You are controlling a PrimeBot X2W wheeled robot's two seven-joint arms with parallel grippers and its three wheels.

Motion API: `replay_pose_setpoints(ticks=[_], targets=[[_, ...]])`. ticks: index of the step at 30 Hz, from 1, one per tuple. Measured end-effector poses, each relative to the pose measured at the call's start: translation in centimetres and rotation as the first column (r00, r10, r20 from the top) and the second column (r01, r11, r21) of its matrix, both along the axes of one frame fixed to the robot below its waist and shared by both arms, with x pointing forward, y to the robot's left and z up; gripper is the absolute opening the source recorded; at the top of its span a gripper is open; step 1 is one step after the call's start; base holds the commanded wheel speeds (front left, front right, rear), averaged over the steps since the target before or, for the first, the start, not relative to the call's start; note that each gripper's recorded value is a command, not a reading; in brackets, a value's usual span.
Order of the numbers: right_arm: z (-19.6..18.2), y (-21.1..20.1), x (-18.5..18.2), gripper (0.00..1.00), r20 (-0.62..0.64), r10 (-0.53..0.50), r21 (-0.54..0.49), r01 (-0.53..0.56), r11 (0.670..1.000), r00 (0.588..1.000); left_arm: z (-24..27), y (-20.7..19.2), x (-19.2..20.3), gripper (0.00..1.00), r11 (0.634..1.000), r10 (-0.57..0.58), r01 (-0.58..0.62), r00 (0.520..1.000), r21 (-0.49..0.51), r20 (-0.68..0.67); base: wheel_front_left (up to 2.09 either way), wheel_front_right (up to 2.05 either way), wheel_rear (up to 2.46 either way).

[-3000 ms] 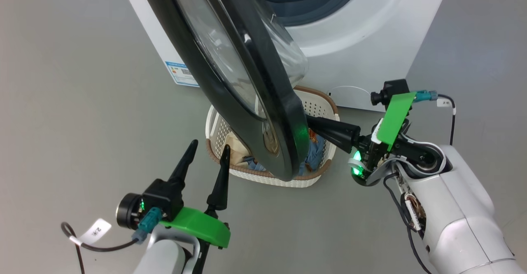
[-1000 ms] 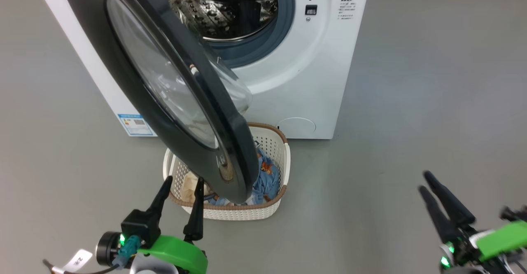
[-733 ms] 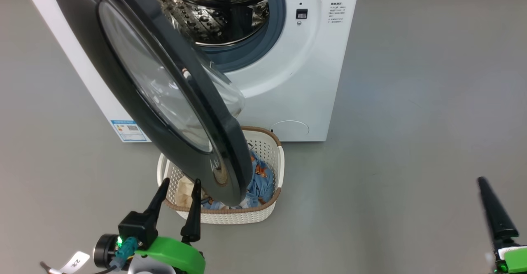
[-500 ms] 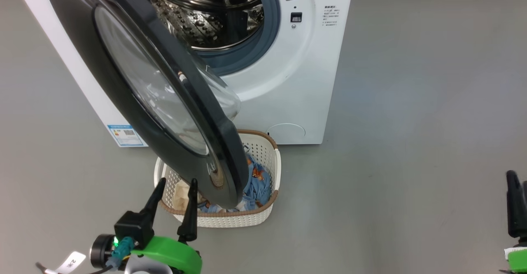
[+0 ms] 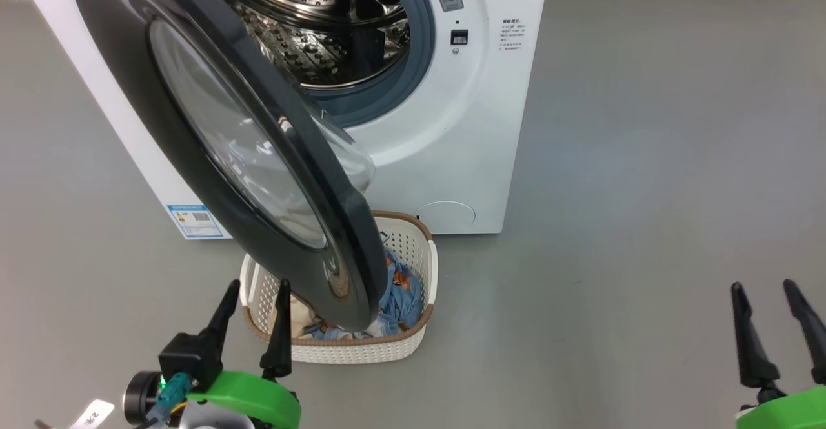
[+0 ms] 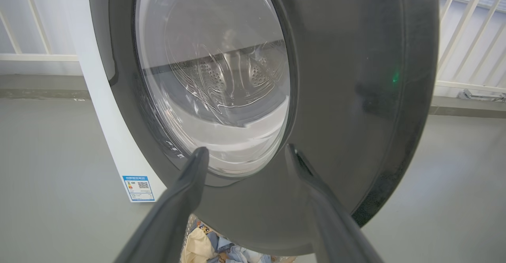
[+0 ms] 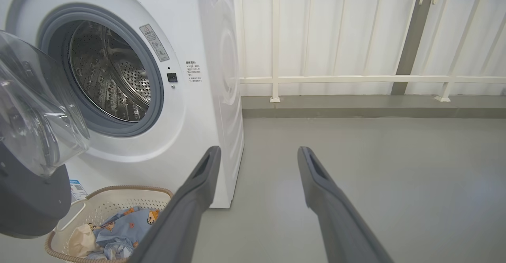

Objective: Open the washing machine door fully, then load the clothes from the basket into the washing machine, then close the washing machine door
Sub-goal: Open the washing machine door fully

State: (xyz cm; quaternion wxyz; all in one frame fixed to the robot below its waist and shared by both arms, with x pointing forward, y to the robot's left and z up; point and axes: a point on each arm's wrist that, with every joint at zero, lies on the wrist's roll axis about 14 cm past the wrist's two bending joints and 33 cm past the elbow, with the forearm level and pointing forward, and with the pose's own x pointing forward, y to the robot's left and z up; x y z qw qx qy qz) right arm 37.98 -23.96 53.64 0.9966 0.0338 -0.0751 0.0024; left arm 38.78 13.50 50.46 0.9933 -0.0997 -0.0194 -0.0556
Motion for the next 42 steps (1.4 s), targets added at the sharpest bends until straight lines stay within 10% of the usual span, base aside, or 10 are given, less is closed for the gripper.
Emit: replay_pose_setpoints(ticks=[30, 31, 33, 42], targets=[[-3.1, 0.9, -0.7, 1.0, -0.087, -0.011, -0.053, 0.006, 0.999, 0.996, -0.3, 0.4, 0.0, 1.0, 1.0, 0.013, -0.013, 1.0, -0.003, -0.008, 0.0, 0.0, 0.0], [-3.1, 0.9, -0.7, 1.0, -0.087, -0.012, -0.052, 0.007, 0.999, 0.996, -0.3, 0.4, -0.1, 0.83, 1.0, 0.013, -0.013, 1.0, -0.003, -0.009, 0.0, 0.0, 0.0], [-3.1, 0.9, -0.7, 1.0, -0.086, -0.013, -0.051, 0.008, 0.999, 0.996, -0.3, 0.4, -0.1, 0.05, 1.0, 0.012, -0.012, 1.0, -0.003, -0.009, 0.0, 0.0, 0.0], [-3.3, 0.9, -0.8, 1.0, -0.094, -0.016, -0.056, 0.011, 0.998, 0.995, -0.4, 0.4, 0.0, 0.0, 1.0, 0.007, -0.007, 1.0, -0.029, -0.013, 0.0, 0.0, 0.0]])
